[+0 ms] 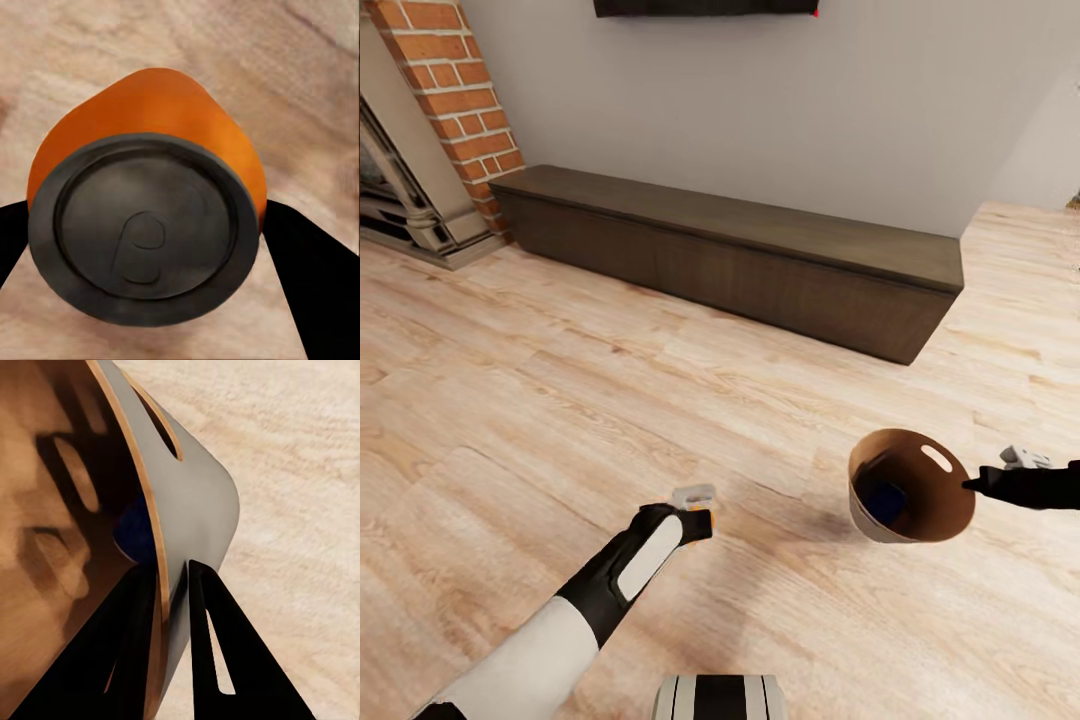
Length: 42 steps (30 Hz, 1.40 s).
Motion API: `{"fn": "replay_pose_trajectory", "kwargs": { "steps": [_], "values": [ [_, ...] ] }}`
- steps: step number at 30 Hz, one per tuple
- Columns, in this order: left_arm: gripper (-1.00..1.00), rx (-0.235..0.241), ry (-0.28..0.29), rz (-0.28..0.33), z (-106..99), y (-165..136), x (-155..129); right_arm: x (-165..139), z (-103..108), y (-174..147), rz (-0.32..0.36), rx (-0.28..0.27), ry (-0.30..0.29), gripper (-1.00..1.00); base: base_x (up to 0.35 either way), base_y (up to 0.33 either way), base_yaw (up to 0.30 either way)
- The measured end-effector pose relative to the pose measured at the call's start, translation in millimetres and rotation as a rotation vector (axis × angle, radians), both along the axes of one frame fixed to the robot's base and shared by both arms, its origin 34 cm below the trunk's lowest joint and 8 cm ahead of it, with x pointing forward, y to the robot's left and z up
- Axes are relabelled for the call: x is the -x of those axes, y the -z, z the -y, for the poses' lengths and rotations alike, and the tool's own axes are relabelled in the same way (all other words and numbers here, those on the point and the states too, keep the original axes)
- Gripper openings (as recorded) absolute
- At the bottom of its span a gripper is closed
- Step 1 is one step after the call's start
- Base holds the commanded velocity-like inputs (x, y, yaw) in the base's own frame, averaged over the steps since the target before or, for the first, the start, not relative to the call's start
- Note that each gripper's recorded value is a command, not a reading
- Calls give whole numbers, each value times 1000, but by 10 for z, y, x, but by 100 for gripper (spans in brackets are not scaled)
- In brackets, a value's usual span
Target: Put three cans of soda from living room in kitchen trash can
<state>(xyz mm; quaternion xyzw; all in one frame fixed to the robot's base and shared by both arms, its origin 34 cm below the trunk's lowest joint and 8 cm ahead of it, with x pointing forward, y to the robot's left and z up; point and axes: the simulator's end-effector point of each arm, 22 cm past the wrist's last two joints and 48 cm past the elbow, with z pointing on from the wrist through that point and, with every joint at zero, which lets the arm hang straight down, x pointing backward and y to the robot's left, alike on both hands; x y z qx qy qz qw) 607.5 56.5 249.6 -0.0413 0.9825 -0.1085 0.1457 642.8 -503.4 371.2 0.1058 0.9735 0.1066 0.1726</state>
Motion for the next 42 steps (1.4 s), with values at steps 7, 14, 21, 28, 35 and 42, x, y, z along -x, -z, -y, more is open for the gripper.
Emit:
{"fn": "replay_pose_trajectory", "kwargs": {
  "steps": [7,14,21,28,35,42],
  "values": [
    [-100,165,33,362,405,-2068,-734,55,-265,151,-34,-52,21,-100,0,0,0],
    [-100,286,98,447,872,-2748,-606,62,-340,191,-46,2,27,-100,0,0,0],
    [-100,531,235,437,1502,-3282,-313,-4,-496,50,-13,-33,24,-100,0,0,0],
    [-100,652,349,365,1914,-3574,-33,-39,-867,-7,-10,-41,-63,-100,0,0,0],
    [-100,624,363,333,1937,-3524,-17,-146,-1303,-173,39,-66,-131,-100,0,0,0],
    [-100,533,351,253,1834,-3156,-63,-235,-1342,-398,91,-12,-172,-100,0,0,0]
  ]
}}
